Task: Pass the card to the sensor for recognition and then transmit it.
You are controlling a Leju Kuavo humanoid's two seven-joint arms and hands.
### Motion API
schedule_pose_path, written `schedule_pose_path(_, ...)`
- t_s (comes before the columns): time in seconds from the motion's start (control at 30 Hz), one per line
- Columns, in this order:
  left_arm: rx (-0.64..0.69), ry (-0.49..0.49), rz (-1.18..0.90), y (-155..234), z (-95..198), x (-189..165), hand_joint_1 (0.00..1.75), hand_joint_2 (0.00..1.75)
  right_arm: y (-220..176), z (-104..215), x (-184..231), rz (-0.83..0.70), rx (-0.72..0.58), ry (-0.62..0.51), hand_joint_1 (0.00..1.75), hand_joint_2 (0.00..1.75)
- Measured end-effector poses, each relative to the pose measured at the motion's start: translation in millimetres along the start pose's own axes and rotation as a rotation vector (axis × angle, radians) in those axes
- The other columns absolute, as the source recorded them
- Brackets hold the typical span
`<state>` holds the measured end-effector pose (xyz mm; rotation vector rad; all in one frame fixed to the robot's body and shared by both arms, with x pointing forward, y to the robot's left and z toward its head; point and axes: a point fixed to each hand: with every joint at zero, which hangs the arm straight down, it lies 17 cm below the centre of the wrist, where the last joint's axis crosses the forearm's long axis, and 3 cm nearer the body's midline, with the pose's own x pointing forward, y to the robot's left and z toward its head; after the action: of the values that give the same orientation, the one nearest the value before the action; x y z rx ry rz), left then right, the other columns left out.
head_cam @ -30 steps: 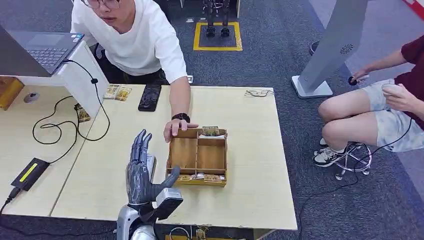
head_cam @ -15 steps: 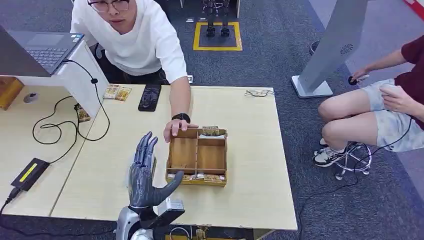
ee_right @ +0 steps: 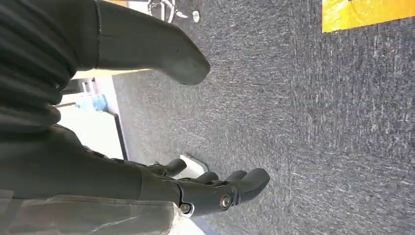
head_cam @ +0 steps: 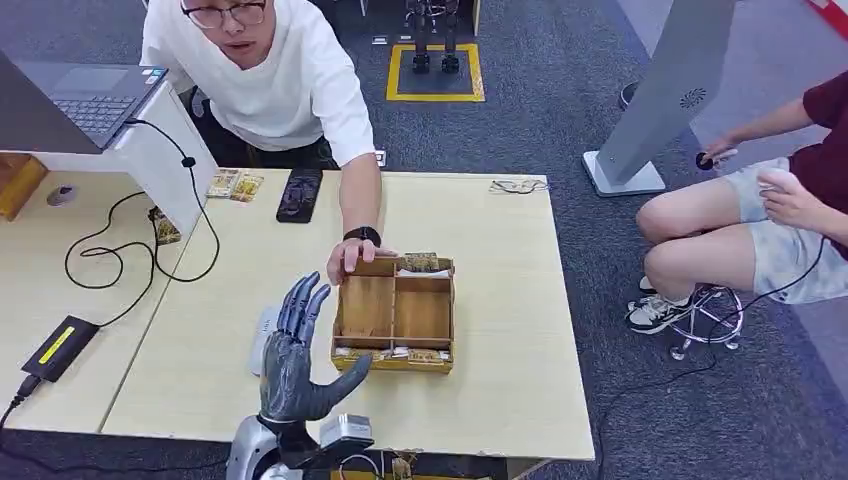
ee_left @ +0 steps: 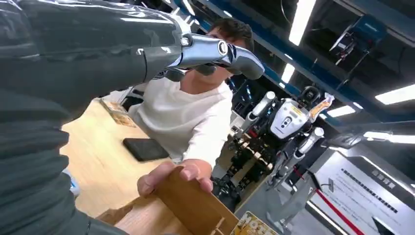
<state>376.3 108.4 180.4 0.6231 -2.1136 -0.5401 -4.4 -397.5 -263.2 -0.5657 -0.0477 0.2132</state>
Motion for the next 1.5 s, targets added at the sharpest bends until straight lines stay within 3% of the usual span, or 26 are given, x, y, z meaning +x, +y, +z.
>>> schedule_pose_path(0.17, -0.007, -0.065, -0.051, -0.3, 1.6, 8.4, 0.0, 1.75, -3.6, -1.5, 1.8, 0.007, -0.008, -0.01, 0.0, 1.75)
schedule_pose_path(0.37, -0.103, -0.159, -0.203, -21.6, 13.3, 13.8, 0.0, 1.75, -12.5, -7.2, 5.4, 0.034, -0.019, -0.03, 0.0, 1.75)
schedule_pose_path(0.77, -0.244, -0.185, -0.257, -54.0, 29.8, 2.5, 0.0, 1.75, -17.7, -12.1, 10.3, 0.069, -0.019, -0.053, 0.0, 1.75)
schedule_pose_path(1.17, -0.384, -0.047, -0.454, -83.0, 36.4, -46.2, 0.0, 1.75, -20.7, -15.2, 13.3, 0.096, -0.019, -0.052, 0.0, 1.75)
schedule_pose_path(1.5, -0.421, 0.013, -0.51, -92.0, 40.5, -61.9, 0.0, 1.75, -19.4, -15.1, 15.2, 0.101, -0.014, -0.051, 0.0, 1.75)
